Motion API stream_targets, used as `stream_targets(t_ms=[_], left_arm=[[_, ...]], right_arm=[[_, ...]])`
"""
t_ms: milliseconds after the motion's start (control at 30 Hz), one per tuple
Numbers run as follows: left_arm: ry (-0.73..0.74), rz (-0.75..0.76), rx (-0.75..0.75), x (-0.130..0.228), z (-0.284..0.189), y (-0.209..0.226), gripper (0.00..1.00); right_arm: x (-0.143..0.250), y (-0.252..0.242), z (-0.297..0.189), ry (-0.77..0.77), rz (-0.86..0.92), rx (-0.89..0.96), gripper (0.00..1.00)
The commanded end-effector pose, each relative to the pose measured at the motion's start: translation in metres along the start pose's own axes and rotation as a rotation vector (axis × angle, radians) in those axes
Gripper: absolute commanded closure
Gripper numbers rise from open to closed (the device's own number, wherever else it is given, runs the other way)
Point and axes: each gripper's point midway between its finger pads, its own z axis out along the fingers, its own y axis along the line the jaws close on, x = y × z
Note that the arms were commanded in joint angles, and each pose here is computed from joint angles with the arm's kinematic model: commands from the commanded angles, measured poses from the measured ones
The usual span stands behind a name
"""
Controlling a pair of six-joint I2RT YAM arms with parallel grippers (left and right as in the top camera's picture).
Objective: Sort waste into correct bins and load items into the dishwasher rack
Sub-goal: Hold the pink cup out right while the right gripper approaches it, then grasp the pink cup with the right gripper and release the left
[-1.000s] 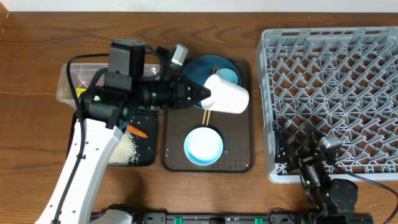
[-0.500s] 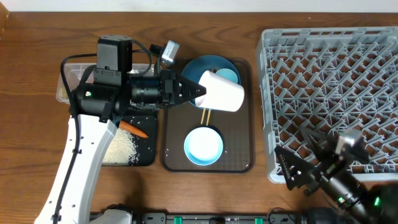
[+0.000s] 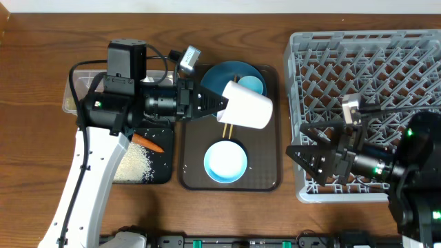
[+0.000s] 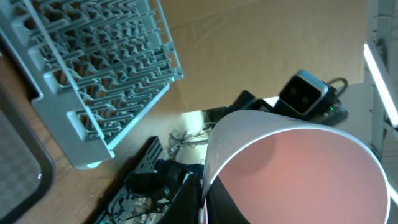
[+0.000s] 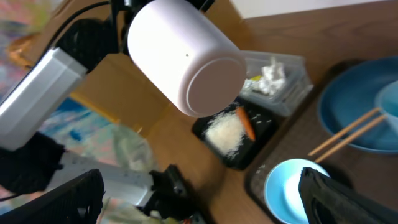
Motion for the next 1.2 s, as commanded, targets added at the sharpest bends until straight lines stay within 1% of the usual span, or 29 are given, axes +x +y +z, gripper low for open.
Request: stream_targets(t_ms=[0, 100, 200, 433, 700, 900, 1067, 1167], left_arm=[[0.019, 0.027, 0.046, 0.002, -0.002, -0.012, 0.94], [0.03, 0.027, 0.056, 0.004, 0.0, -0.014, 0.94], [0.078, 0.032, 0.103, 0.013, 0.006, -0.024, 0.94], [0.138, 0.046, 0.119, 0.026, 0.021, -0.03, 0.94], [0.163, 0.049, 0.121, 0.032, 0.028, -0.032, 0.94], [0.168, 0.055, 0.098, 0.035, 0.034, -0.03, 0.94], [0.168, 0.055, 0.099, 0.035, 0.034, -0.03, 0.94], [0.168, 0.056, 0.099, 0.035, 0.034, -0.03, 0.94]], right_arm=[[-0.001, 0.021, 0.001, 0.029, -0.082, -0.121, 0.01], [-0.005, 0.026, 0.002, 0.028, -0.116, -0.163, 0.01], [-0.007, 0.024, 0.003, 0.027, -0.119, -0.162, 0.01], [-0.009, 0.018, 0.005, 0.025, -0.133, -0.148, 0.01], [-0.009, 0.015, 0.007, 0.029, -0.124, -0.145, 0.01], [-0.005, 0.025, 0.014, 0.057, -0.159, -0.19, 0.01], [-0.004, 0.038, 0.022, 0.066, -0.223, -0.232, 0.05], [-0.003, 0.037, 0.027, 0.074, -0.208, -0.214, 0.06]])
